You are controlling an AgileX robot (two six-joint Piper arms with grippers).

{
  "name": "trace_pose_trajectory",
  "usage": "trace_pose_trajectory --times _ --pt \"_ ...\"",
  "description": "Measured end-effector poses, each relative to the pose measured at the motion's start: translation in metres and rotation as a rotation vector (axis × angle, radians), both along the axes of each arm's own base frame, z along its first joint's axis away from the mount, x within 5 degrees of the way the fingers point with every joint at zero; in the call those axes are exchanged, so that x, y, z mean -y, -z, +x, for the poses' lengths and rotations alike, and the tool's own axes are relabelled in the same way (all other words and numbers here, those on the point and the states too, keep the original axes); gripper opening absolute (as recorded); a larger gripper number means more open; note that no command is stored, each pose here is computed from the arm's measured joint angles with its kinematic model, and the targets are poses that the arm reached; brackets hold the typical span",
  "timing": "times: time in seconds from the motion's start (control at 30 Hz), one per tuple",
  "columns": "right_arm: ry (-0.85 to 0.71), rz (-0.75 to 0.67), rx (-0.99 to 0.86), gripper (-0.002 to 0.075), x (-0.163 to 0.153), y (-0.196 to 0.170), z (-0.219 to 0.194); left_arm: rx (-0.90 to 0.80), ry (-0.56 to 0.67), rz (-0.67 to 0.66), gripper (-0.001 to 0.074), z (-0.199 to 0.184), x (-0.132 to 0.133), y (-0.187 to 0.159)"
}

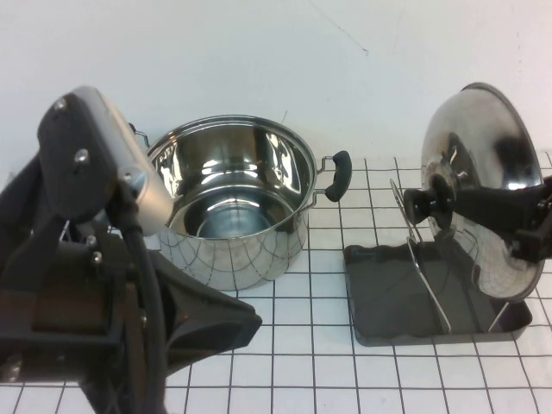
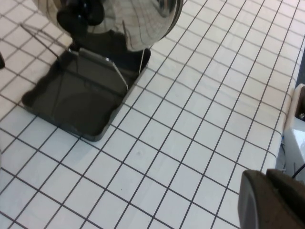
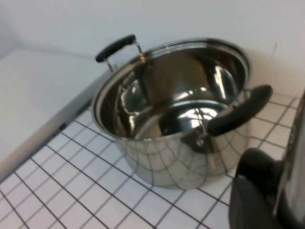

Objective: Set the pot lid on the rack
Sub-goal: Place the pot lid on the pot rack

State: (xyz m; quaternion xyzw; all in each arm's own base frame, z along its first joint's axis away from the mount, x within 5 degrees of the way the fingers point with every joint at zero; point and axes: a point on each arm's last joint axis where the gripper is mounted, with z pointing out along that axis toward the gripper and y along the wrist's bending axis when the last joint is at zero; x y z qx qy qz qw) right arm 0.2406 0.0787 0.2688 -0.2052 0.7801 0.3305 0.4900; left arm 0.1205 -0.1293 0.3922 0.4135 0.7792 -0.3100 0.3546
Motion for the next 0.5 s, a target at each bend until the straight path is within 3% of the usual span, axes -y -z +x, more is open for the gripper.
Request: trace_pose_trajectory --times 0.5 --pt "-0.048 -0.009 -0.078 0.0122 -0.005 0.027 0.024 0.021 -0.039 -0.026 -0.0001 0.005 0.001 0.003"
